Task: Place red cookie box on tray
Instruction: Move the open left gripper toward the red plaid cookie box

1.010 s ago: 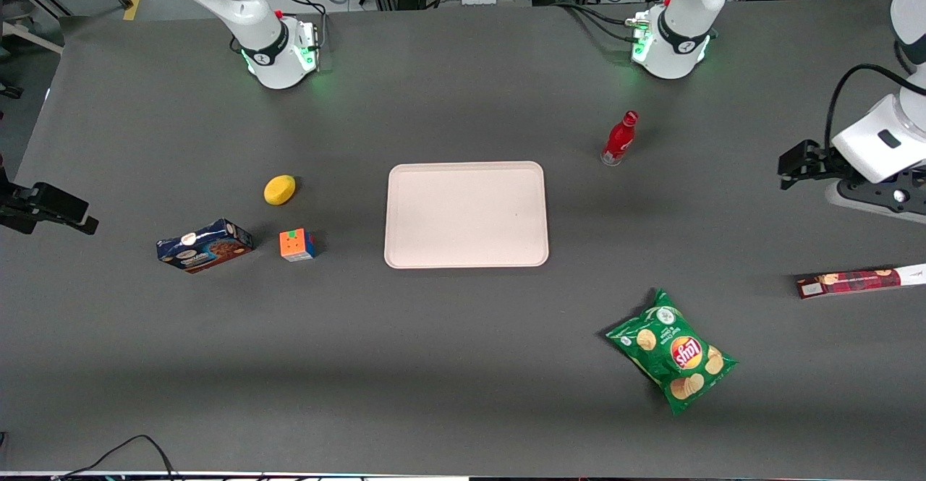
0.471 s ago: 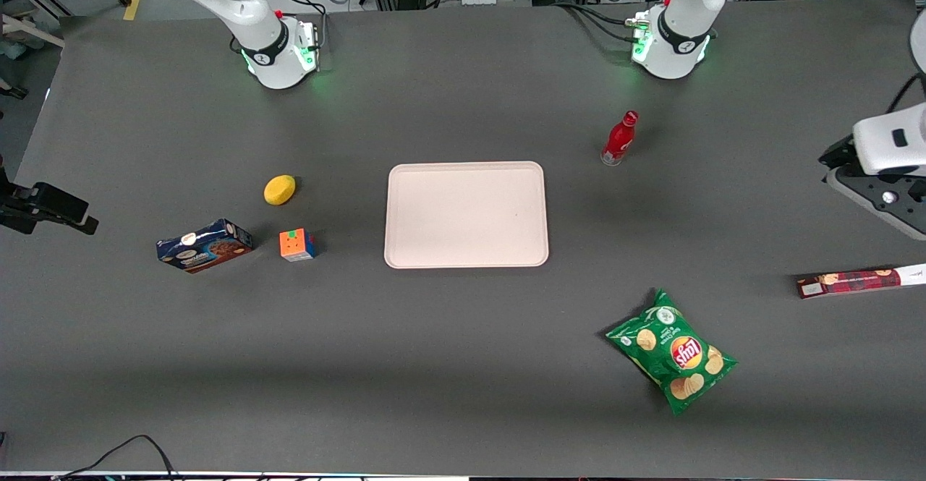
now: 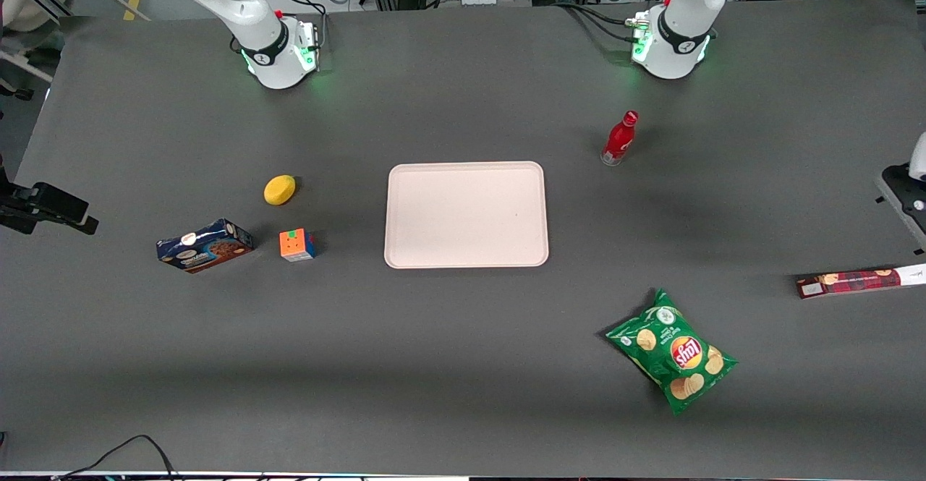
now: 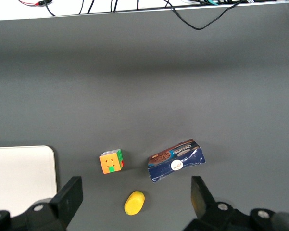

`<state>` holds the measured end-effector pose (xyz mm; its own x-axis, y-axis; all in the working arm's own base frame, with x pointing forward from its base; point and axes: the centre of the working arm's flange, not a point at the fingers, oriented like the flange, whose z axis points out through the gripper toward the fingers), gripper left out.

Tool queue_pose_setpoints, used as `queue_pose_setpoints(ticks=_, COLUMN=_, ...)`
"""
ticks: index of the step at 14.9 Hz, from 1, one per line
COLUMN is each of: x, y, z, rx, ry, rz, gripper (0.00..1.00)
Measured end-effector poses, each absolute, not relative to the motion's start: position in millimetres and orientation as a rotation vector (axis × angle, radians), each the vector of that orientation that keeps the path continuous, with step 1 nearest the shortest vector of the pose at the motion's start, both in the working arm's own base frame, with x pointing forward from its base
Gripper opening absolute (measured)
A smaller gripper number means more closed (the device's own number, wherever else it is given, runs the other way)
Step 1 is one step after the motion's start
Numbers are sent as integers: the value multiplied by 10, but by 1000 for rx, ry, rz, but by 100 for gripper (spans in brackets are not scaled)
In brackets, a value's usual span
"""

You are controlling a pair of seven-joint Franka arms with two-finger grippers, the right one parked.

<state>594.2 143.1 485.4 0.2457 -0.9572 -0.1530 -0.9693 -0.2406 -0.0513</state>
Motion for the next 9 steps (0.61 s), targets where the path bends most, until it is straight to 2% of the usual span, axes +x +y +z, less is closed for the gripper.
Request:
queue_pose_setpoints(ticks=3, x=5979, y=1718, z=4642, rx=-2215, ry=2053, rz=69, gripper=100)
queue_pose_setpoints(ticks=7, x=5976, y=2025, z=4290, rx=-2184, ry=2123, rz=98, gripper=100)
queue_pose_setpoints(ticks=9, x=5991, y=2181, z=4119, rx=-2171, ry=2152, rz=61, gripper=100)
